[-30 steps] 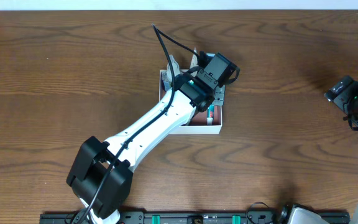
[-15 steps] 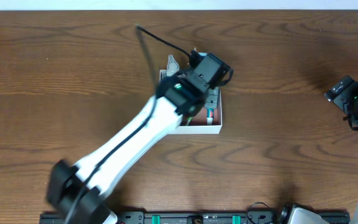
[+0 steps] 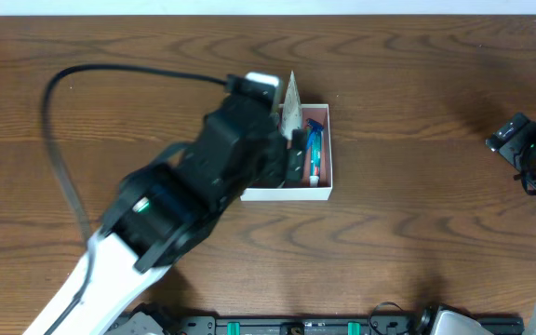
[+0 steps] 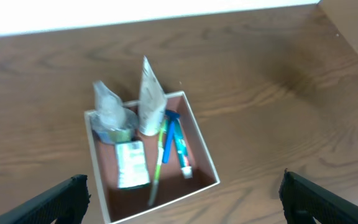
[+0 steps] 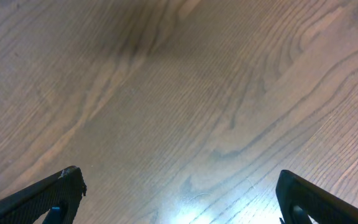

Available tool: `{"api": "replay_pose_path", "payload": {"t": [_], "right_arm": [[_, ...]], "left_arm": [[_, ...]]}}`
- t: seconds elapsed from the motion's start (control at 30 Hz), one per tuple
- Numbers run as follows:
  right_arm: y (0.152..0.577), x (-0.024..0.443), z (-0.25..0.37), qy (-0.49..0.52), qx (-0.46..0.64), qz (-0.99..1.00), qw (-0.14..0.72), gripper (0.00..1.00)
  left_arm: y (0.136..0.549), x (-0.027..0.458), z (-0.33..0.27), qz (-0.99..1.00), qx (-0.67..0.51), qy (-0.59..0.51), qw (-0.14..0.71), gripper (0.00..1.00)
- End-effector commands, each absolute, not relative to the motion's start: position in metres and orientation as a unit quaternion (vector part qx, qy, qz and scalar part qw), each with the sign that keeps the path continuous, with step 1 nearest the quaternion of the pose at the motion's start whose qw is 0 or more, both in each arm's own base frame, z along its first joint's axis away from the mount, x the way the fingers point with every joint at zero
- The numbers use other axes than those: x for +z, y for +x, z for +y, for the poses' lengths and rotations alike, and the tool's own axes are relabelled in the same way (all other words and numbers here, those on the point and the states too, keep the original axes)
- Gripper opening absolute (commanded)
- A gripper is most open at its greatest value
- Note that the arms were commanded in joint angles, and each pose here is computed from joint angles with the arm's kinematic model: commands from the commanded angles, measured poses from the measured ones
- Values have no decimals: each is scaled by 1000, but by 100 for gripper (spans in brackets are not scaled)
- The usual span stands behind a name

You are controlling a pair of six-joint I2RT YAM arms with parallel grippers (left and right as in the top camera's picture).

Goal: Pack container

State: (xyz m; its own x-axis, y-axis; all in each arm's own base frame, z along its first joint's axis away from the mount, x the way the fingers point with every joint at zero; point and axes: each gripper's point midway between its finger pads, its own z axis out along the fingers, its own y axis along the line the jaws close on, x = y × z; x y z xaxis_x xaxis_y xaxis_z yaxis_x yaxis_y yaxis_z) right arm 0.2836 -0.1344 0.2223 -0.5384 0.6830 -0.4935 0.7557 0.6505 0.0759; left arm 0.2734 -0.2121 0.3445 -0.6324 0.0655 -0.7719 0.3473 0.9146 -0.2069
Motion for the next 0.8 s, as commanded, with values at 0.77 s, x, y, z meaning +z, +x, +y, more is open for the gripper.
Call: {"api": "replay_pose_path", "payload": {"t": [0.77], "right_arm": [[282, 223, -138, 422, -74, 869, 248, 99]], "left_arm": [[208, 369, -15, 819, -52, -80, 566, 98]]}}
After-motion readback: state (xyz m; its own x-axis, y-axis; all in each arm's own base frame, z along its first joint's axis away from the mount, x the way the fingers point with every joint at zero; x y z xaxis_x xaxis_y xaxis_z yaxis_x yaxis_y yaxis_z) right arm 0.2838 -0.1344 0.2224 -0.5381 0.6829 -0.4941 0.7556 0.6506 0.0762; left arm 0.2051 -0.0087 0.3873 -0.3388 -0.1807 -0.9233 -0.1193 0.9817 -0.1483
